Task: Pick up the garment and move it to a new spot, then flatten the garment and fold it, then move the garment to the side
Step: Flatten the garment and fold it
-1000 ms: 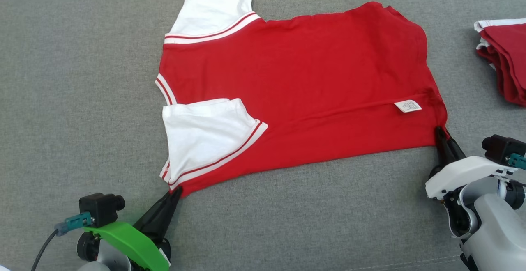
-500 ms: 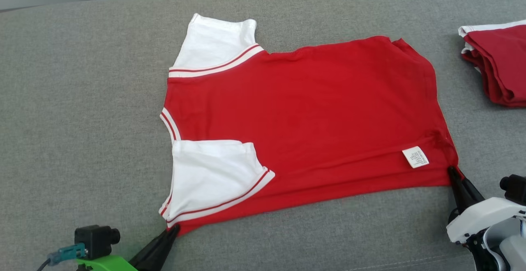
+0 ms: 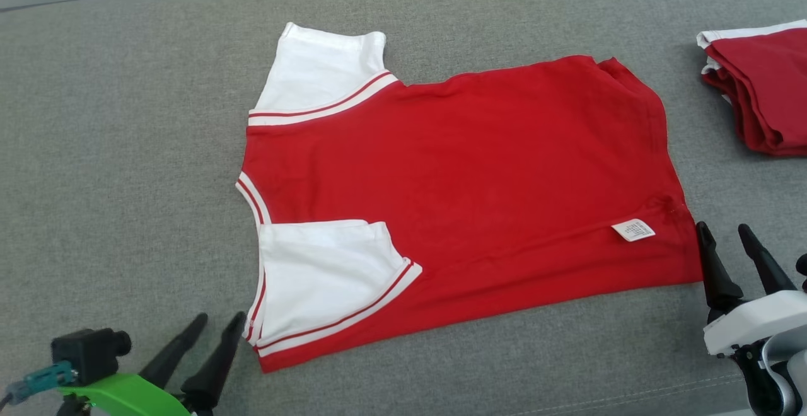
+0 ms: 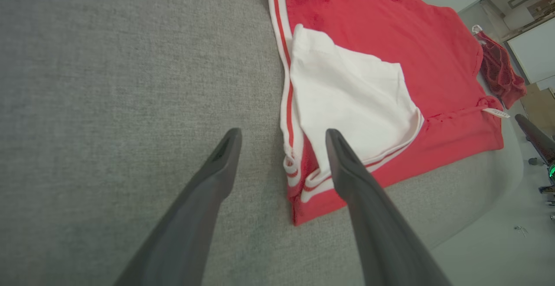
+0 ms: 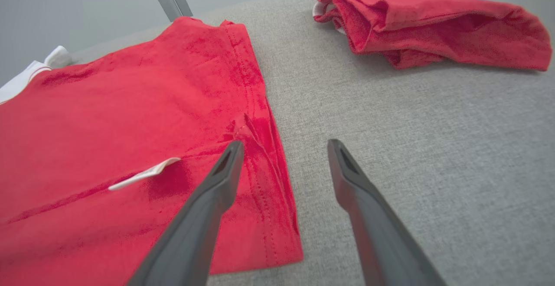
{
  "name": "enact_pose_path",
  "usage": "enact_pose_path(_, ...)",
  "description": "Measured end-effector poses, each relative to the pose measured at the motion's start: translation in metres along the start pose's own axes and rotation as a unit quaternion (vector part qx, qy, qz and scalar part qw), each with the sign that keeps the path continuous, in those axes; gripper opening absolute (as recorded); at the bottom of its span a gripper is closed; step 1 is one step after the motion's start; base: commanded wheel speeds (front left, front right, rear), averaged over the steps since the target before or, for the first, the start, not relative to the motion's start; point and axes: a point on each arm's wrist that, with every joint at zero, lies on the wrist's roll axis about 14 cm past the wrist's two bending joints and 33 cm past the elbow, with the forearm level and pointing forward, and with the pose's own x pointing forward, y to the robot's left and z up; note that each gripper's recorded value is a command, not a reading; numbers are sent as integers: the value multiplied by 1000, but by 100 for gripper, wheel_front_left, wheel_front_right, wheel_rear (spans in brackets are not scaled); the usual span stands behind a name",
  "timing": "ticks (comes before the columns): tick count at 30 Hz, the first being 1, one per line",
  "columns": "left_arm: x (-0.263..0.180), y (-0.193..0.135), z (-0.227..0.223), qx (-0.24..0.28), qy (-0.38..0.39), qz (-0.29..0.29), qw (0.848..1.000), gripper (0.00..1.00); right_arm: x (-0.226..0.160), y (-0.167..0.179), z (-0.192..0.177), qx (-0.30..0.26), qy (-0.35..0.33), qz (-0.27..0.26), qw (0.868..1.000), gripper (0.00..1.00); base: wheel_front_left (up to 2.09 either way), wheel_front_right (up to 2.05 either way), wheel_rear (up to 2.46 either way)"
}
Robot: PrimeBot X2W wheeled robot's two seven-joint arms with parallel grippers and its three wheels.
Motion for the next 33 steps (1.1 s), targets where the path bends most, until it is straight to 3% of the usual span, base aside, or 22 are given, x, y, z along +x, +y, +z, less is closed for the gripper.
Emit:
enact_pose_path(4,2,-1,46,30,-55,-5,998,100,2,11,24,-26,-44,14,999,100,0,0,0)
enact_pose_path(9,22,-13,127,108,-112,-33,987,100,13,46,47,-42,-93,49,994,100,0,0,0)
enact_pose_path(15,67,-23,194,190,-114,-60,973,100,26,76,39,-57,-92,77,991,100,0,0,0)
enact_pose_path(18,96,-32,192,189,-48,-91,976,100,33,84,32,-64,-85,84,991,100,0,0,0)
enact_pose_path(23,132,-22,220,220,10,-71,973,100,44,83,31,-63,-84,77,991,100,0,0,0)
enact_pose_path(27,161,-24,201,236,88,-74,965,100,44,72,20,-75,-66,64,993,100,0,0,0)
enact_pose_path(33,196,-31,197,261,114,-82,955,100,49,62,26,-85,-69,51,993,100,0,0,0)
